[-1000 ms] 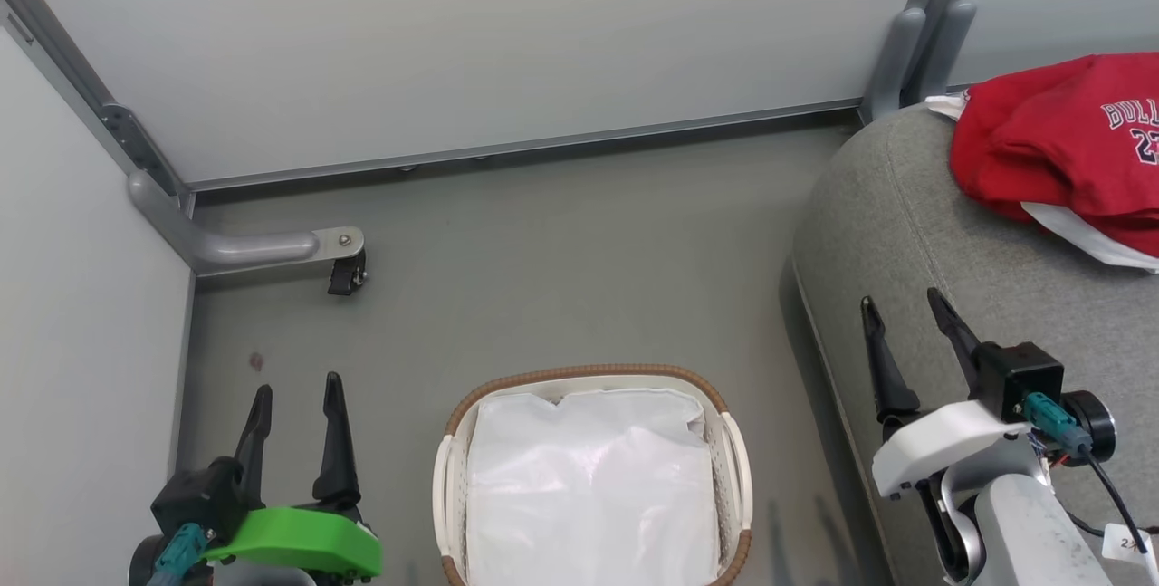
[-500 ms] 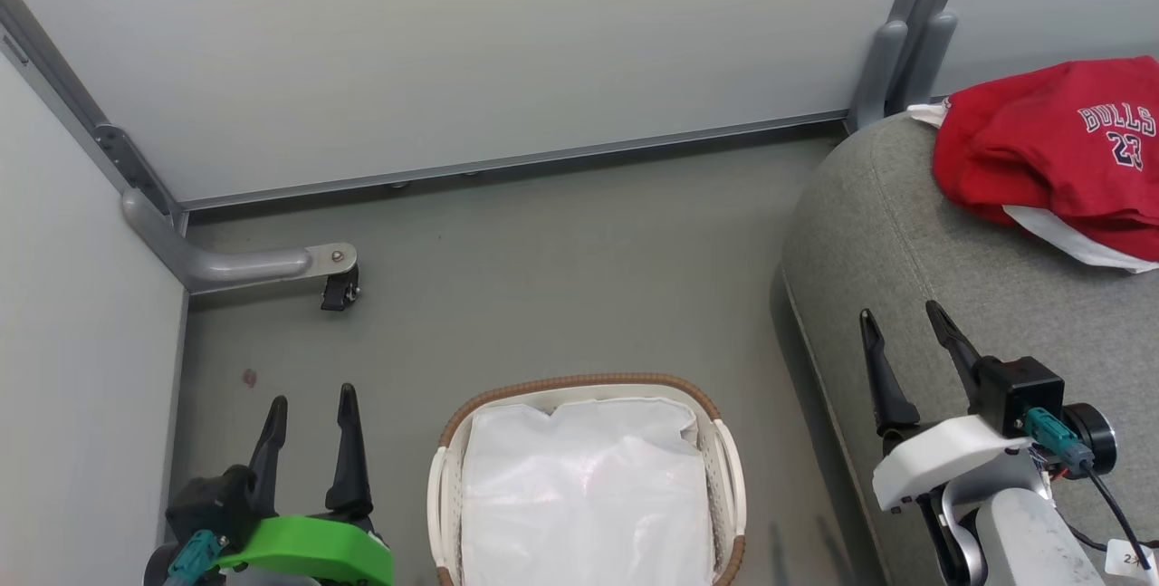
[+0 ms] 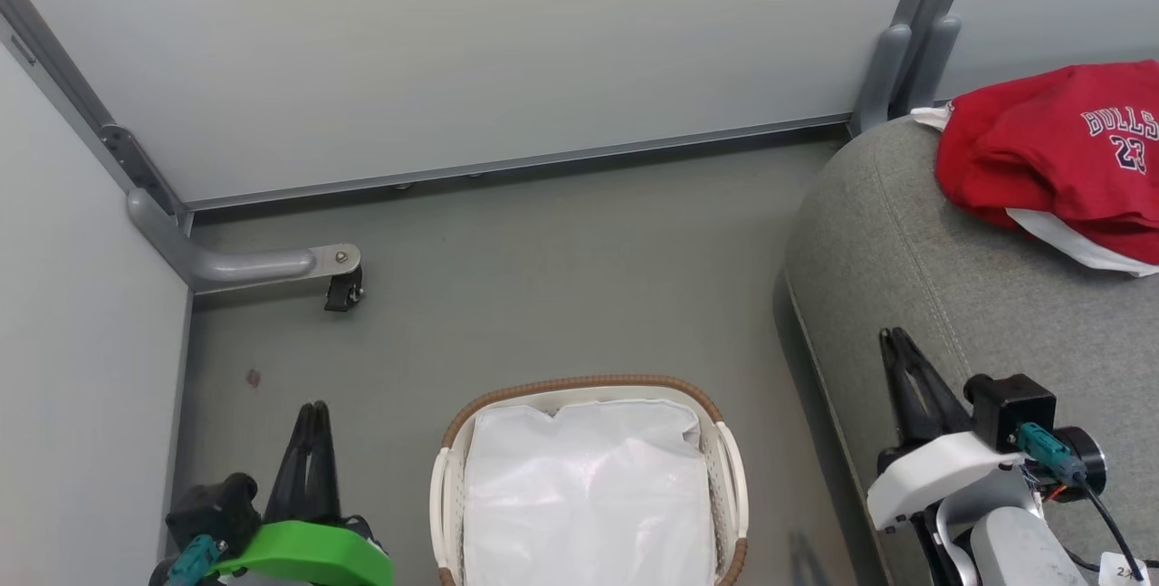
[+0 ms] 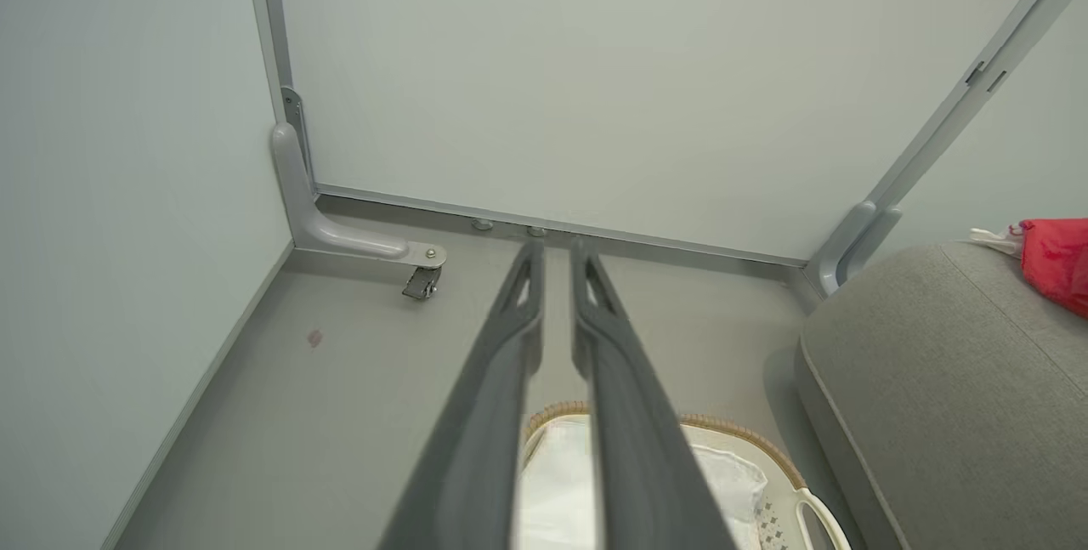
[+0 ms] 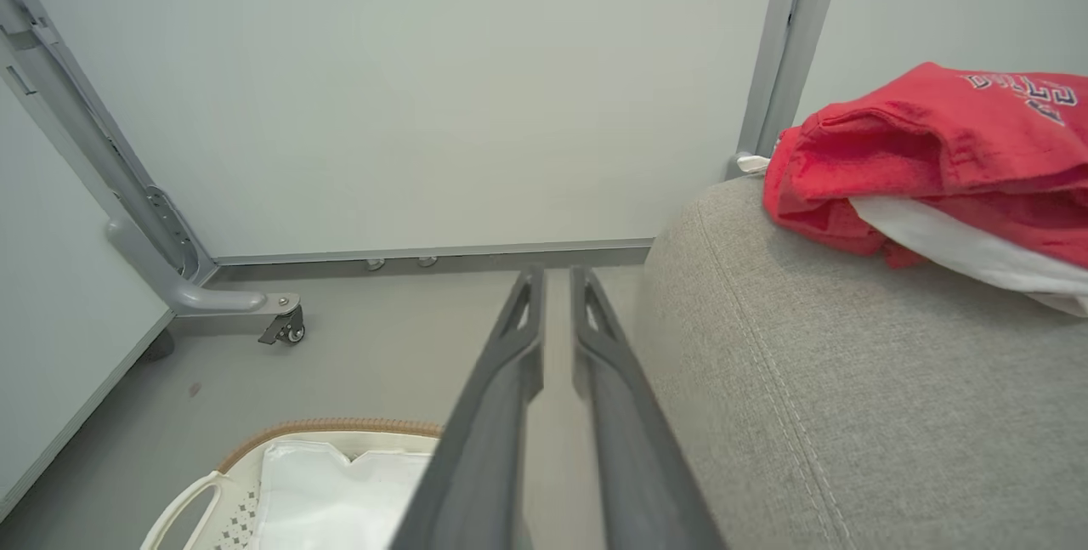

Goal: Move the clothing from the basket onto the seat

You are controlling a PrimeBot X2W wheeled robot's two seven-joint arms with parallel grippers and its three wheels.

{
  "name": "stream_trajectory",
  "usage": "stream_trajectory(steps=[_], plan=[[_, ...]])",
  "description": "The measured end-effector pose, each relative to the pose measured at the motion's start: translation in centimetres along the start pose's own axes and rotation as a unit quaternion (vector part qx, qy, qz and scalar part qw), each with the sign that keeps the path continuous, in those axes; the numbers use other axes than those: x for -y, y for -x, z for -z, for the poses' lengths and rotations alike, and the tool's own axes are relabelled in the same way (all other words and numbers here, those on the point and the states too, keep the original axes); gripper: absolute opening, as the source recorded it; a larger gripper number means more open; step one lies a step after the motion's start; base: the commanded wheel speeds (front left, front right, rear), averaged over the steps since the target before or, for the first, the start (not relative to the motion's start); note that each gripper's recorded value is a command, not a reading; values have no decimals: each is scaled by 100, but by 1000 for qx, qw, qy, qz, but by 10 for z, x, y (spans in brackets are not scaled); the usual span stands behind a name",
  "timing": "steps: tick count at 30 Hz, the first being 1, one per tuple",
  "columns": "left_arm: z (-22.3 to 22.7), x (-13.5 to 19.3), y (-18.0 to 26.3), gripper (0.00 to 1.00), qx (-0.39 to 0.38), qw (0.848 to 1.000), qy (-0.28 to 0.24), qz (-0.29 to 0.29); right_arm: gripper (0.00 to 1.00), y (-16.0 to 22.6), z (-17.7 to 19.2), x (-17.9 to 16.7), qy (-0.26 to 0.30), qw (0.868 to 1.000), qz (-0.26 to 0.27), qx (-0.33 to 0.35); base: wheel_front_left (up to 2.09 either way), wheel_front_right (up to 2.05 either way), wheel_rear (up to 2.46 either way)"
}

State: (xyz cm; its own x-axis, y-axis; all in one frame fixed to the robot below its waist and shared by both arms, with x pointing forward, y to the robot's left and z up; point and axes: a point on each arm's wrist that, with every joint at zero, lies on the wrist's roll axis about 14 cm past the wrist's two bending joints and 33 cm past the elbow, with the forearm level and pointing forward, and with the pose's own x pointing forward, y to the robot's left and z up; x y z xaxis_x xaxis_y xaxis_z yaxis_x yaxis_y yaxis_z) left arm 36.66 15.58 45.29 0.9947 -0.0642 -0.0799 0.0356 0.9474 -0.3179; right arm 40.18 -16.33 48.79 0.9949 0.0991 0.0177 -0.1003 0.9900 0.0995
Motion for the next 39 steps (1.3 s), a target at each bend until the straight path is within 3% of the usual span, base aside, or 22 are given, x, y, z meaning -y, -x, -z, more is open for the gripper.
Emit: stream_trajectory(steps=[17,39], plan=[[0,-16,0,0,-13,990,131,-39,0,3,2,15,-156,987,43,-11,0,0,0],[-9,-25,-3,0,-9,960,274,-55,0,7,1,25,-322,944,70,-8,0,0,0]])
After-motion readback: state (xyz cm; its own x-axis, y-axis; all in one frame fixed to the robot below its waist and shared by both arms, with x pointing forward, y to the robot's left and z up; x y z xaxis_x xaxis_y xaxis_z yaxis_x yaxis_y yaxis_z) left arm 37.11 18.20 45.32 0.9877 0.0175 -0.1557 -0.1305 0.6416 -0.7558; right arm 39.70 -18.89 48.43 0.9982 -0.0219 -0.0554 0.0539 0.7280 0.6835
